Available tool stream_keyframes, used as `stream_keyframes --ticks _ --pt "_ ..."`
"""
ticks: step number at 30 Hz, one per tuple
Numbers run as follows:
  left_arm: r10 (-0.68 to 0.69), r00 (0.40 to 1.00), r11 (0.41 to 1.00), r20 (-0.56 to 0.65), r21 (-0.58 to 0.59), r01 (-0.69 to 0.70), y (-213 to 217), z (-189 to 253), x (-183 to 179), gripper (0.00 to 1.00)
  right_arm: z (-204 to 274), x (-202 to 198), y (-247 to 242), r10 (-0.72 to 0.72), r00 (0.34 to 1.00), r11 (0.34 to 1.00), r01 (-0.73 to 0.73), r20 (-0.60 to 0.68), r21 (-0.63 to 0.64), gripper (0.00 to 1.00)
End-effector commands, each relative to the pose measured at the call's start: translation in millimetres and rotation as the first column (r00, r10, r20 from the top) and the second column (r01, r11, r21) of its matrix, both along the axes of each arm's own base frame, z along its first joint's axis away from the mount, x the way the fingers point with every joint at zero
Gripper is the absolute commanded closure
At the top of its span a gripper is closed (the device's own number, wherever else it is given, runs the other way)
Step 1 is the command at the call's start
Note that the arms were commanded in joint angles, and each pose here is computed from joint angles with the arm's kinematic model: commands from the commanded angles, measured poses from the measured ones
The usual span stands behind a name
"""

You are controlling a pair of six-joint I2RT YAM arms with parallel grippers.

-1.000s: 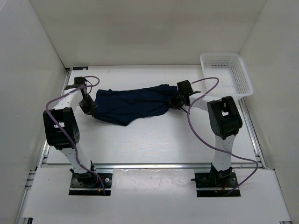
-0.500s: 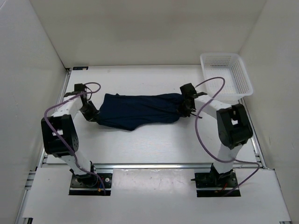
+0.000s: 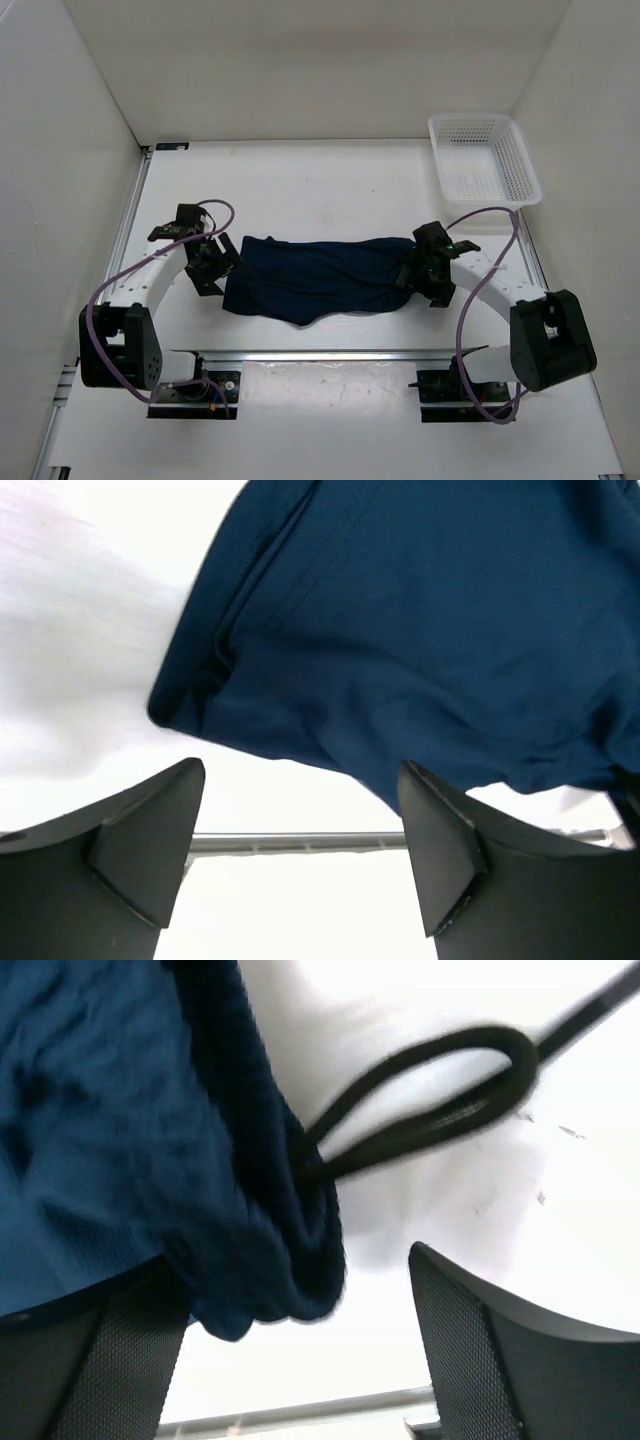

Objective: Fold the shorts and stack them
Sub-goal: Fold the shorts

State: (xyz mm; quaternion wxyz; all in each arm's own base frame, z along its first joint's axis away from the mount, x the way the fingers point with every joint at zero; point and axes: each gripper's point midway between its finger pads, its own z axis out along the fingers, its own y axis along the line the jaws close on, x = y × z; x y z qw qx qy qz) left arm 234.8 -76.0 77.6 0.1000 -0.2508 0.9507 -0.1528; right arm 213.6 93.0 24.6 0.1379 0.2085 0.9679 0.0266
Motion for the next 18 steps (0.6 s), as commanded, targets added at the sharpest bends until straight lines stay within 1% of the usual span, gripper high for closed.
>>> stream_keyframes --ticks 1,3,5,7,8,9,11,12,13,14,16,17,18 --pt "0.025 0.998 0.999 0.059 0.02 -0.026 4 18 11 0.09 20 0 -1 0.026 0.998 0.999 -0.028 0.06 0.033 0.1" --pt "0.017 0.994 0.997 0.109 0.069 -0.025 12 34 21 0.09 25 -1 -7 0.009 0.998 0.999 -0.011 0.065 0.042 0.08" --pt "0.01 0.991 0.996 0.135 0.081 -0.021 14 45 30 0.09 30 3 -17 -0.018 0.996 0.999 0.014 0.084 0.047 0.08" --pt "0.002 0.99 0.995 0.141 0.098 -0.016 16 48 33 0.1 34 14 -24 -0.047 0.992 0.996 0.038 0.114 0.081 0.08" --pt "0.002 0.99 0.995 0.144 0.098 -0.016 16 50 37 0.1 33 16 -24 -0.034 0.992 0.995 0.022 0.124 0.092 0.1" --pt "0.005 0.989 0.994 0.145 0.106 -0.02 18 50 37 0.11 34 29 -22 -0.034 0.986 0.993 0.016 0.162 0.113 0.1" --pt "-0.004 0.989 0.994 0.144 0.11 -0.012 18 50 40 0.13 26 36 -17 -0.002 0.988 0.99 -0.02 0.152 0.14 0.12" --pt "-0.004 0.99 0.994 0.141 0.11 -0.012 18 50 42 0.13 19 40 -8 0.013 0.99 0.983 -0.038 0.138 0.181 0.13" --pt "-0.004 0.99 0.994 0.141 0.11 -0.012 18 50 42 0.13 18 45 -4 0.017 0.99 0.98 -0.044 0.142 0.194 0.15" --pt "-0.004 0.99 0.994 0.141 0.11 -0.012 18 50 42 0.14 17 49 1 0.032 0.989 0.979 -0.06 0.145 0.195 0.17" --pt "-0.013 0.988 0.994 0.152 0.113 -0.005 18 52 44 0.14 5 53 5 0.046 0.99 0.979 -0.071 0.13 0.193 0.22" --pt "-0.013 0.988 0.994 0.152 0.113 -0.005 18 53 44 0.14 2 53 10 0.061 0.991 0.976 -0.085 0.123 0.2 0.25" --pt "-0.013 0.99 0.993 0.141 0.114 -0.003 18 50 44 0.14 -8 50 11 0.054 0.995 0.979 -0.07 0.088 0.19 0.33"
